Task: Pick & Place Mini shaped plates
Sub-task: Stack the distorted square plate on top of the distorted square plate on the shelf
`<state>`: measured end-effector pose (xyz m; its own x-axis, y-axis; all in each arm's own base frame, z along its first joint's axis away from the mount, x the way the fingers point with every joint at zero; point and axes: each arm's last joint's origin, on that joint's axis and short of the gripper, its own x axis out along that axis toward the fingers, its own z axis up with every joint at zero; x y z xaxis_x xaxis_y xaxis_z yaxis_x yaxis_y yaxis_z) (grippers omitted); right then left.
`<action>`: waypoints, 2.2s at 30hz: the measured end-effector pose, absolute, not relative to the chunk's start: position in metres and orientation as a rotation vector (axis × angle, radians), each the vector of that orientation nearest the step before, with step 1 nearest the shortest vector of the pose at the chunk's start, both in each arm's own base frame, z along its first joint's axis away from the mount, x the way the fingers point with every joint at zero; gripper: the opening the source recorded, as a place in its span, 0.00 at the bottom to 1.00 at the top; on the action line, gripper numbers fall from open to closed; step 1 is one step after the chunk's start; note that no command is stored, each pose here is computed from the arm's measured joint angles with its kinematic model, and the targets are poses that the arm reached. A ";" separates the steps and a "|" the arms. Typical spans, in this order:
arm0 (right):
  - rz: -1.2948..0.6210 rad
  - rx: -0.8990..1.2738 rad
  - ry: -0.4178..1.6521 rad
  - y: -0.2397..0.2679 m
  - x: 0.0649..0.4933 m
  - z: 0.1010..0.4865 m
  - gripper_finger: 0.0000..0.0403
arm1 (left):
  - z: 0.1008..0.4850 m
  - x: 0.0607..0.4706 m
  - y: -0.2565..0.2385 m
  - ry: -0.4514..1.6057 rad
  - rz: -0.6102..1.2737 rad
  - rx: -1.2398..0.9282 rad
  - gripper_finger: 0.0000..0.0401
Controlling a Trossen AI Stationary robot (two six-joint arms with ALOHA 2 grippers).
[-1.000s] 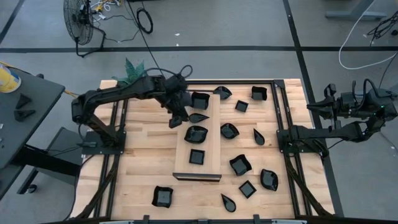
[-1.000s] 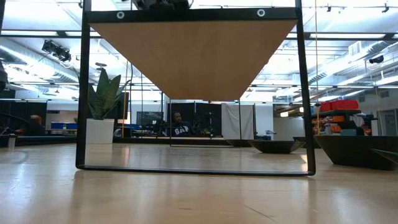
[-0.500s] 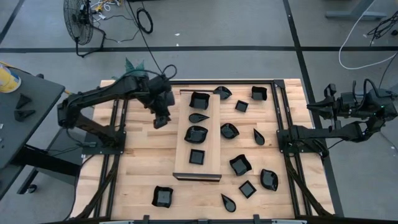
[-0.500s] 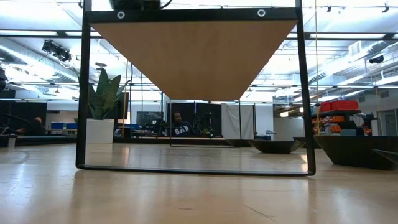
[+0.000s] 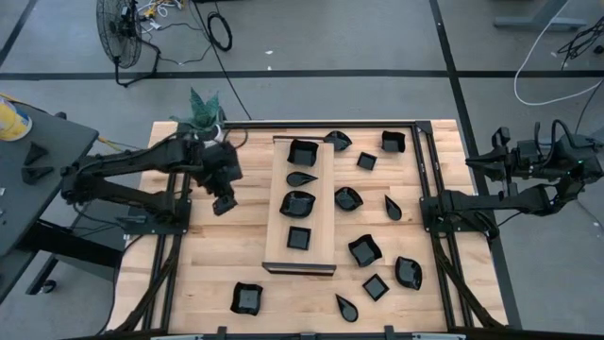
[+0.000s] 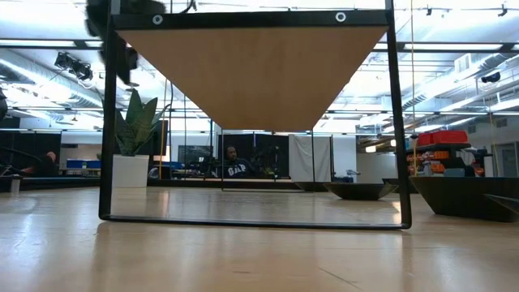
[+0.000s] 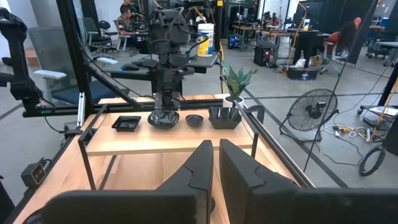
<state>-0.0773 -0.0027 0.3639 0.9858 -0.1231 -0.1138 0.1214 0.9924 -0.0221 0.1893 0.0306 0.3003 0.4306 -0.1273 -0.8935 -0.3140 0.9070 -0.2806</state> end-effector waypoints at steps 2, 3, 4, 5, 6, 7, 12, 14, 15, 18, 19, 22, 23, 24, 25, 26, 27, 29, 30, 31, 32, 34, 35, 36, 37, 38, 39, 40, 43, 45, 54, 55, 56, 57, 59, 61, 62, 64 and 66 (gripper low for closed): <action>-0.123 -0.015 0.115 -0.003 -0.077 0.364 0.08 | 0.295 0.183 0.025 1.123 0.124 -0.459 0.54; -0.123 -0.015 0.115 -0.003 -0.077 0.364 0.08 | 0.293 0.180 0.023 1.119 0.121 -0.463 0.54; -0.123 -0.015 0.116 -0.003 -0.077 0.364 0.08 | 0.291 0.176 0.020 1.119 0.122 -0.470 0.54; -0.123 -0.015 0.115 -0.003 -0.077 0.364 0.08 | 0.288 0.174 0.017 1.116 0.116 -0.472 0.54; -0.123 -0.015 0.115 -0.003 -0.077 0.364 0.08 | 0.286 0.172 0.015 1.105 0.112 -0.478 0.54; -0.123 -0.015 0.115 -0.003 -0.077 0.364 0.08 | 0.284 0.171 0.012 1.097 0.104 -0.479 0.54; -0.123 -0.015 0.115 -0.003 -0.077 0.364 0.08 | 0.270 0.168 -0.004 1.131 0.060 -0.486 0.53; -0.123 -0.015 0.115 -0.003 -0.077 0.364 0.08 | 0.265 0.167 -0.011 1.156 0.047 -0.485 0.53; -0.123 -0.015 0.115 -0.003 -0.077 0.364 0.08 | 0.263 0.166 -0.014 1.166 0.047 -0.489 0.52; -0.123 -0.015 0.115 -0.003 -0.077 0.364 0.08 | 0.259 0.165 -0.025 1.190 0.039 -0.489 0.51; -0.123 -0.015 0.115 -0.003 -0.077 0.364 0.08 | 0.258 0.165 -0.028 1.195 0.042 -0.484 0.51; -0.123 -0.015 0.116 -0.003 -0.077 0.364 0.08 | 0.258 0.164 -0.039 1.175 0.071 -0.475 0.50; -0.123 -0.015 0.115 -0.003 -0.077 0.364 0.08 | 0.258 0.164 -0.042 1.168 0.087 -0.477 0.50; -0.123 -0.015 0.115 -0.003 -0.077 0.364 0.08 | 0.258 0.164 -0.046 1.156 0.105 -0.480 0.50; -0.123 -0.015 0.115 -0.003 -0.077 0.364 0.08 | 0.257 0.166 -0.049 1.147 0.122 -0.484 0.50; -0.123 -0.015 0.115 -0.003 -0.077 0.364 0.08 | 0.256 0.167 -0.052 1.146 0.132 -0.490 0.50; -0.123 -0.015 0.115 -0.003 -0.077 0.364 0.08 | 0.254 0.167 -0.056 1.154 0.142 -0.497 0.50; -0.123 -0.015 0.115 -0.003 -0.077 0.364 0.08 | 0.253 0.168 -0.064 1.159 0.146 -0.525 0.50; -0.123 -0.015 0.115 -0.003 -0.077 0.364 0.08 | 0.252 0.169 -0.068 1.159 0.140 -0.532 0.50; -0.123 -0.015 0.115 -0.003 -0.077 0.364 0.08 | 0.251 0.170 -0.073 1.161 0.138 -0.531 0.50; -0.123 -0.015 0.115 -0.003 -0.077 0.364 0.08 | 0.250 0.170 -0.076 1.161 0.140 -0.532 0.50; -0.123 -0.015 0.115 -0.003 -0.077 0.364 0.08 | 0.248 0.170 -0.084 1.153 0.158 -0.539 0.50; -0.123 -0.015 0.115 -0.003 -0.077 0.364 0.08 | 0.247 0.170 -0.087 1.149 0.178 -0.553 0.50; -0.123 -0.015 0.115 -0.003 -0.077 0.364 0.08 | 0.245 0.170 -0.090 1.148 0.197 -0.563 0.50; -0.123 -0.015 0.116 -0.003 -0.077 0.364 0.08 | 0.244 0.170 -0.093 1.142 0.215 -0.576 0.50; -0.123 -0.015 0.115 -0.003 -0.077 0.364 0.08 | 0.244 0.169 -0.096 1.136 0.230 -0.587 0.50; -0.123 -0.015 0.115 -0.003 -0.077 0.364 0.08 | 0.242 0.169 -0.099 1.134 0.248 -0.595 0.50; -0.123 -0.015 0.115 -0.003 -0.077 0.364 0.08 | 0.241 0.168 -0.102 1.131 0.265 -0.605 0.50; -0.123 -0.015 0.115 -0.003 -0.077 0.364 0.08 | 0.237 0.167 -0.110 1.124 0.313 -0.630 0.50; -0.123 -0.015 0.115 -0.003 -0.077 0.364 0.08 | 0.234 0.167 -0.116 1.126 0.340 -0.653 0.50; -0.123 -0.015 0.115 -0.003 -0.077 0.364 0.08 | 0.218 0.175 -0.154 1.149 0.294 -0.772 0.50; -0.123 -0.015 0.115 -0.003 -0.077 0.364 0.08 | 0.218 0.176 -0.157 1.157 0.287 -0.784 0.50; -0.123 -0.015 0.115 -0.003 -0.077 0.364 0.08 | 0.218 0.177 -0.161 1.166 0.290 -0.795 0.50; -0.123 -0.015 0.115 -0.003 -0.077 0.364 0.08 | 0.220 0.178 -0.164 1.168 0.294 -0.810 0.50; -0.123 -0.015 0.115 -0.003 -0.077 0.364 0.08 | 0.223 0.180 -0.170 1.168 0.303 -0.841 0.50; -0.123 -0.015 0.115 -0.003 -0.077 0.364 0.08 | 0.225 0.182 -0.175 1.165 0.319 -0.877 0.50; -0.123 -0.015 0.115 -0.003 -0.077 0.364 0.08 | 0.225 0.184 -0.178 1.167 0.331 -0.891 0.50; -0.123 -0.015 0.115 -0.003 -0.077 0.364 0.08 | 0.225 0.187 -0.182 1.171 0.360 -0.916 0.50; -0.123 -0.015 0.115 -0.003 -0.077 0.364 0.08 | 0.223 0.190 -0.187 1.173 0.387 -0.949 0.50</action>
